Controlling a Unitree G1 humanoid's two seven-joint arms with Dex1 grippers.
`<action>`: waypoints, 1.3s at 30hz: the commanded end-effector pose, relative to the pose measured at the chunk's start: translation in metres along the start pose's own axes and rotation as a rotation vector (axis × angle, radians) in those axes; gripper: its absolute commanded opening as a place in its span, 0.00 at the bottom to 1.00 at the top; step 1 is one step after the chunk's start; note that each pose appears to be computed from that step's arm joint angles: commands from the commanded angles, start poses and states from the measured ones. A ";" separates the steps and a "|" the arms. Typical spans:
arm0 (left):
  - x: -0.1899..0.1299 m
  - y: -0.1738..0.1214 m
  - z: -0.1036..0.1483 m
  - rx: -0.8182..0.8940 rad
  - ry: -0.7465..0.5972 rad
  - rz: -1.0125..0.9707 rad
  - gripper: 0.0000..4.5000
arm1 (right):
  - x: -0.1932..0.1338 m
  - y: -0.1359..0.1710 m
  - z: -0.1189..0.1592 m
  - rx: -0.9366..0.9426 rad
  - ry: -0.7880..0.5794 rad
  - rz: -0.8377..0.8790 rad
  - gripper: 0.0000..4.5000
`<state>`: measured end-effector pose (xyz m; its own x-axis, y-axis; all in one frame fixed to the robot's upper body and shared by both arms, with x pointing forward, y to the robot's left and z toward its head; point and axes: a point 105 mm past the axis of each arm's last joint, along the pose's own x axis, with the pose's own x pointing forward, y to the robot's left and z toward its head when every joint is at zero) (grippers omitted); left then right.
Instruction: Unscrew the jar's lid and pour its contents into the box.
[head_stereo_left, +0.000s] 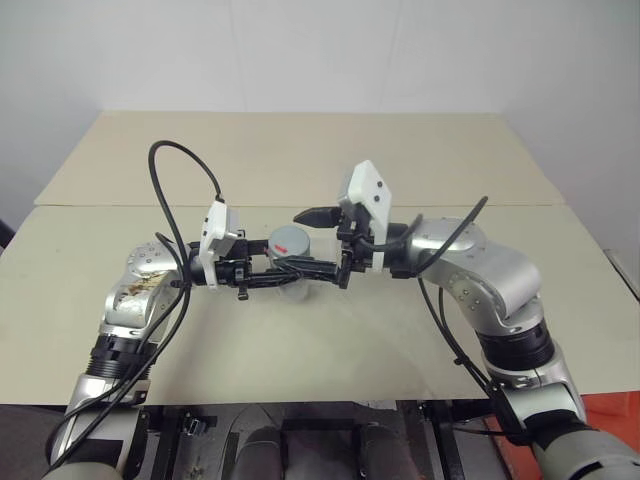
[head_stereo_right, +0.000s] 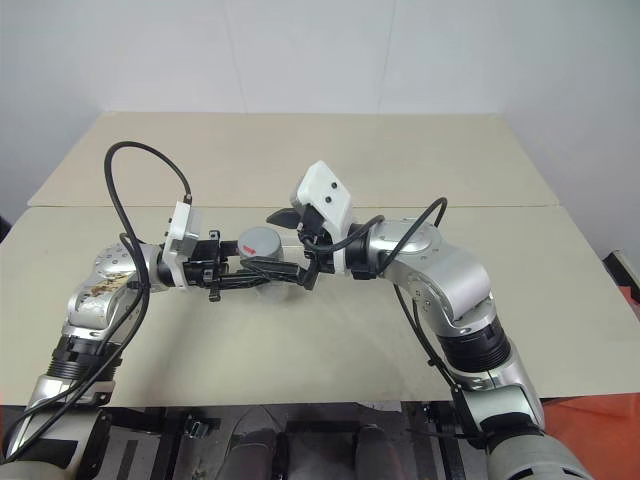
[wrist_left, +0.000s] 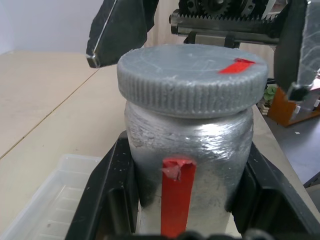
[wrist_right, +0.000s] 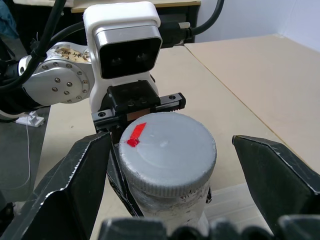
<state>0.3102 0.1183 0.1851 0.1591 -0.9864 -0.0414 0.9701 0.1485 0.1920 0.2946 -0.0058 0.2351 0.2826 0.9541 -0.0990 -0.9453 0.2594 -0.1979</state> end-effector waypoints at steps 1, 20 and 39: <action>-0.002 0.000 0.010 0.052 -0.013 0.002 0.44 | -0.001 0.000 0.015 -0.028 -0.040 0.004 0.99; -0.005 -0.005 -0.001 0.026 0.024 -0.006 0.44 | -0.011 -0.018 0.029 -0.063 -0.067 -0.064 0.62; -0.025 0.016 0.018 0.077 -0.011 0.143 0.44 | -0.093 -0.065 -0.079 0.049 0.207 -0.519 0.62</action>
<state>0.3173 0.1395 0.1896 0.2749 -0.9610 -0.0305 0.9415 0.2626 0.2111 0.3398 -0.1167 0.1698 0.6934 0.6809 -0.2355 -0.7183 0.6791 -0.1513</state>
